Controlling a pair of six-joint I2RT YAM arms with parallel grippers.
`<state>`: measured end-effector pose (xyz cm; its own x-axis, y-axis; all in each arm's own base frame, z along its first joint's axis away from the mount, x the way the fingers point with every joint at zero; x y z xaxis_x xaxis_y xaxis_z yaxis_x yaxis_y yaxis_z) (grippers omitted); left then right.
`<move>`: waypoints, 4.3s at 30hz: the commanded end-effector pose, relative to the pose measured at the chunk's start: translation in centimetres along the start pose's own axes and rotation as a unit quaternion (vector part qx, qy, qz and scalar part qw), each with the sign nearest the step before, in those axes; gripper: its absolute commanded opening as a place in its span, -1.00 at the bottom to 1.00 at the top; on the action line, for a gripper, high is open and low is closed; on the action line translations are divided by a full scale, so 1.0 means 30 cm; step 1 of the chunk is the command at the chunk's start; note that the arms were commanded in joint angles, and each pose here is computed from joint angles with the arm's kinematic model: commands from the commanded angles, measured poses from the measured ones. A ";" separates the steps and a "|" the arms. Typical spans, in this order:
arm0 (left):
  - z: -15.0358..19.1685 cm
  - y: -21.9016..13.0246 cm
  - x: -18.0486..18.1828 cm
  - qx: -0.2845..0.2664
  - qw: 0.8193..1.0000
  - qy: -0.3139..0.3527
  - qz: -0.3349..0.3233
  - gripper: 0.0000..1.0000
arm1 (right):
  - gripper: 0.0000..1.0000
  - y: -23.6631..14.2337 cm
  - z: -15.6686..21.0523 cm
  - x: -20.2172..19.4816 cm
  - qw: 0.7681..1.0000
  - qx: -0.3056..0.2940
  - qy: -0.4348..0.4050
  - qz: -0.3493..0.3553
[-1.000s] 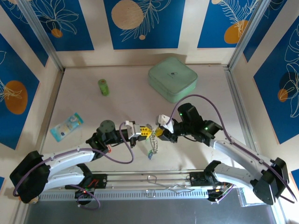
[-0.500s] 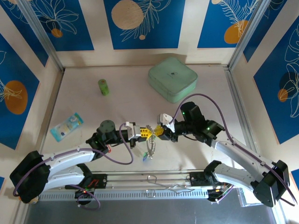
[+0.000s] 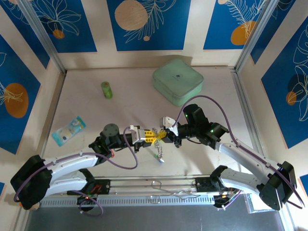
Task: Put the keys on the keyring
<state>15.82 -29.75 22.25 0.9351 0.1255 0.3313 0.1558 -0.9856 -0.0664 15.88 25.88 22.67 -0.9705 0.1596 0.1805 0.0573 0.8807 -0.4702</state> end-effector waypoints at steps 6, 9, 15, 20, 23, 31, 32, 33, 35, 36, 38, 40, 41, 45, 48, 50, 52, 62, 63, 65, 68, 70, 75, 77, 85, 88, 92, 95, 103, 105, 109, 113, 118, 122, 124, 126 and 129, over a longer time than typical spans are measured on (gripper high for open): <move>0.019 -0.013 0.007 0.084 0.996 0.027 0.011 -0.42 | -1.00 -0.033 -0.050 -0.009 0.997 0.052 -0.053 0.031; 0.018 -0.013 0.010 0.096 0.995 0.035 0.016 -0.45 | -1.00 -0.020 -0.043 -0.012 0.994 0.081 -0.066 0.038; 0.005 -0.001 0.016 0.094 0.994 0.040 0.023 -0.55 | -1.00 0.000 -0.044 -0.008 0.988 0.118 -0.094 0.045; 0.006 0.001 0.016 0.098 0.994 0.037 0.026 -0.59 | -1.00 0.010 -0.039 -0.005 0.983 0.140 -0.109 0.046; 0.002 0.001 0.016 0.097 0.994 0.036 0.028 -0.59 | -1.00 0.014 -0.037 -0.004 0.981 0.146 -0.114 0.049; 0.009 0.009 0.019 0.100 0.994 0.032 0.028 -0.90 | -1.00 0.027 -0.046 0.019 0.980 0.145 -0.127 0.040; 0.013 0.010 0.020 0.102 0.994 0.031 0.028 -0.96 | -1.00 0.027 -0.050 0.021 0.981 0.140 -0.127 0.039; 0.016 0.010 0.020 0.104 0.994 0.031 0.028 -1.00 | -1.00 0.027 -0.054 0.023 0.982 0.134 -0.127 0.039; 0.017 0.008 0.020 0.104 0.994 0.031 0.026 -1.00 | -0.89 0.017 -0.063 0.016 0.986 0.115 -0.116 0.047; 0.015 0.004 0.022 0.101 0.994 0.031 0.021 -1.00 | -0.67 0.007 -0.066 0.008 0.988 0.099 -0.104 0.051; 0.002 -0.001 0.031 0.087 0.996 0.031 0.005 -1.00 | -0.41 -0.017 -0.063 -0.001 0.994 0.066 -0.073 0.053; -0.008 -0.005 0.033 0.070 0.997 0.028 -0.006 -1.00 | -0.27 -0.037 -0.054 -0.006 0.997 0.035 -0.041 0.051; -0.015 -0.007 0.033 0.061 0.998 0.026 -0.010 -1.00 | -0.25 -0.042 -0.040 -0.008 0.998 0.027 -0.027 0.052; -0.027 -0.010 0.030 0.032 0.999 0.016 -0.018 -1.00 | -0.21 -0.032 0.028 -0.010 0.998 0.021 0.012 0.054; -0.035 -0.009 0.027 0.018 1.000 0.010 -0.017 -1.00 | -0.21 -0.015 0.071 -0.018 0.997 0.029 0.031 0.058; -0.038 -0.009 0.023 0.011 1.000 0.007 -0.016 -1.00 | -0.21 -0.006 0.078 -0.023 0.997 0.027 0.035 0.058; -0.039 -0.008 0.024 0.008 1.000 0.006 -0.017 -1.00 | -0.21 0.003 0.077 -0.025 0.998 0.026 0.038 0.053; -0.050 -0.014 0.015 -0.007 1.000 0.005 -0.013 -1.00 | -0.70 0.028 0.075 -0.038 0.998 0.036 0.034 0.048; -0.056 -0.015 0.013 -0.013 1.000 0.007 -0.013 -1.00 | -0.75 0.032 0.076 -0.036 0.998 0.039 0.034 0.044; -0.072 -0.016 0.009 -0.031 0.999 0.011 -0.009 -1.00 | -0.82 0.045 0.073 -0.028 0.998 0.040 0.034 0.034; -0.093 -0.011 0.010 -0.053 0.998 0.017 -0.008 -1.00 | -0.85 0.068 0.070 -0.010 0.999 0.040 0.034 0.013; -0.090 -0.008 0.011 -0.054 0.998 0.022 -0.007 -1.00 | -0.88 0.078 0.080 -0.010 0.998 0.047 0.036 0.010; -0.074 -0.007 0.006 -0.045 0.999 0.028 -0.005 -1.00 | -0.87 0.048 0.077 -0.015 0.998 0.046 0.028 0.031; -0.070 -0.008 0.004 -0.042 0.999 0.030 -0.004 -1.00 | -0.82 0.025 0.068 -0.015 0.998 0.038 0.025 0.038; -0.063 -0.005 -0.001 -0.036 0.999 0.032 0.002 -1.00 | -0.31 -0.039 0.034 0.010 0.999 0.008 0.013 0.031; -0.064 -0.002 -0.003 -0.036 0.999 0.033 0.006 -1.00 | -0.39 -0.046 0.011 0.017 1.000 -0.006 0.007 0.026; -0.070 0.001 -0.008 -0.039 0.999 0.031 0.015 -1.00 | -0.45 -0.043 -0.010 0.011 1.000 -0.015 0.001 0.026; -0.077 0.003 -0.011 -0.043 0.998 0.030 0.019 -1.00 | -0.47 -0.034 -0.017 0.010 1.000 -0.017 0.000 0.020; -0.081 0.008 -0.013 -0.047 0.998 0.027 0.027 -1.00 | -0.67 -0.018 -0.041 0.009 1.000 -0.026 -0.005 0.011; -0.086 0.009 -0.013 -0.050 0.998 0.027 0.028 -1.00 | -0.77 -0.012 -0.043 0.011 1.000 -0.026 -0.006 0.006; -0.082 0.007 -0.006 -0.048 0.998 0.025 0.020 -1.00 | -1.00 -0.009 -0.050 0.016 1.000 -0.025 -0.010 -0.001; -0.030 0.007 0.018 -0.007 1.000 0.011 -0.010 -0.72 | -1.00 -0.019 -0.053 0.014 1.000 -0.014 -0.019 0.008; 0.034 0.005 0.010 0.056 0.998 0.011 -0.001 -0.69 | -1.00 -0.010 -0.030 0.008 0.998 0.037 -0.044 0.028; 0.031 0.000 0.023 0.069 0.997 0.018 -0.009 -0.81 | -1.00 0.007 -0.015 0.003 0.993 0.084 -0.068 0.046; 0.028 0.001 0.024 0.074 0.997 0.019 -0.005 -0.88 | -1.00 0.011 -0.018 0.005 0.991 0.096 -0.081 0.051; 0.029 0.003 0.021 0.082 0.996 0.020 0.002 -0.89 | -1.00 0.010 -0.032 0.011 0.990 0.095 -0.091 0.051; 0.031 0.006 0.016 0.087 0.996 0.023 0.012 -1.00 | -1.00 0.005 -0.060 0.020 0.990 0.084 -0.100 0.049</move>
<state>16.51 -29.59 20.92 0.9337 0.1063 0.3419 0.1885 -0.9578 -0.2169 16.23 26.25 21.91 -0.9827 0.1853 0.0011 0.1386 0.7387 -0.6596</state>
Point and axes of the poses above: each hand's point on the last joint's axis, 136 mm out from that joint toward the fingers, its own y axis out along the fingers, its own x axis along the line the jaws close on, z = x × y, the point moved 2 cm from there along -y, back along the fingers, and after that the axes turned 11 degrees about y, right-handed, at the moved point
